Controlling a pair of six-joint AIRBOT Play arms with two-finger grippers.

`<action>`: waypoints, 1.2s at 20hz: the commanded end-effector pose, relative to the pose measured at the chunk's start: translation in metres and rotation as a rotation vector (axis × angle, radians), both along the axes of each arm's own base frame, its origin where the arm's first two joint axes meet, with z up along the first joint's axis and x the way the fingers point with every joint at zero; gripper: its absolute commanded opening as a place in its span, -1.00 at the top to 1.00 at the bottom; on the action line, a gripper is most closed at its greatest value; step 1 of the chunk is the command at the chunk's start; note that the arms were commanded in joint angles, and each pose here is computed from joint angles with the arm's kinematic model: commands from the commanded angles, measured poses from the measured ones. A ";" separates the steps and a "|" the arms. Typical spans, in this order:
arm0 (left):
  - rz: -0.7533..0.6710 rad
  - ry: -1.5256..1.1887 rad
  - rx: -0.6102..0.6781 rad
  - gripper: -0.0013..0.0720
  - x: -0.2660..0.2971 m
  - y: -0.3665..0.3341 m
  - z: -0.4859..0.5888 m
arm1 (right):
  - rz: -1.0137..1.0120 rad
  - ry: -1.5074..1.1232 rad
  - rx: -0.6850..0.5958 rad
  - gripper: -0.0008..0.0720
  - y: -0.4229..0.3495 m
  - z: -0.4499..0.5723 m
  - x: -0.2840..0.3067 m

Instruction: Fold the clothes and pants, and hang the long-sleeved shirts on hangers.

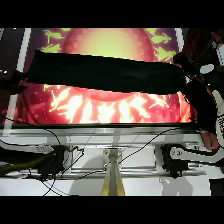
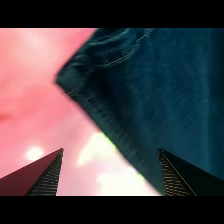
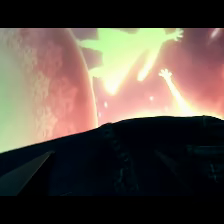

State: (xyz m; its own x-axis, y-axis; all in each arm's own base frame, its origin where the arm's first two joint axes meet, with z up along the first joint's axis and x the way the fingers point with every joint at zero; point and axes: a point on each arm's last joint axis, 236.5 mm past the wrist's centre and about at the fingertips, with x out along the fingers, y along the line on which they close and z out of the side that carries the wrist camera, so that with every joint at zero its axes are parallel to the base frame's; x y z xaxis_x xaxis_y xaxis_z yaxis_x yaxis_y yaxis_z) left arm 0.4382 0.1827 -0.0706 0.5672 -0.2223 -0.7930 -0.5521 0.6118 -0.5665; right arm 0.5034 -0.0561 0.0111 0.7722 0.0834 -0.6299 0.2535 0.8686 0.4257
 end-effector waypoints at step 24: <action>-0.567 -0.722 0.407 0.89 0.023 -0.157 0.305 | 0.582 -0.255 0.128 0.92 0.371 0.126 0.058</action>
State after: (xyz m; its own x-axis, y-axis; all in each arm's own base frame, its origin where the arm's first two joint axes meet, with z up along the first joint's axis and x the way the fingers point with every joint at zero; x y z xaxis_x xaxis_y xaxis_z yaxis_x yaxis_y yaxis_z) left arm 0.5045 0.0723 0.1848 0.8693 -0.2860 -0.4031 0.1189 0.9126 -0.3911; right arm 0.5738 0.2455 0.1297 0.7665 0.4931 -0.4114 -0.3291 0.8517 0.4078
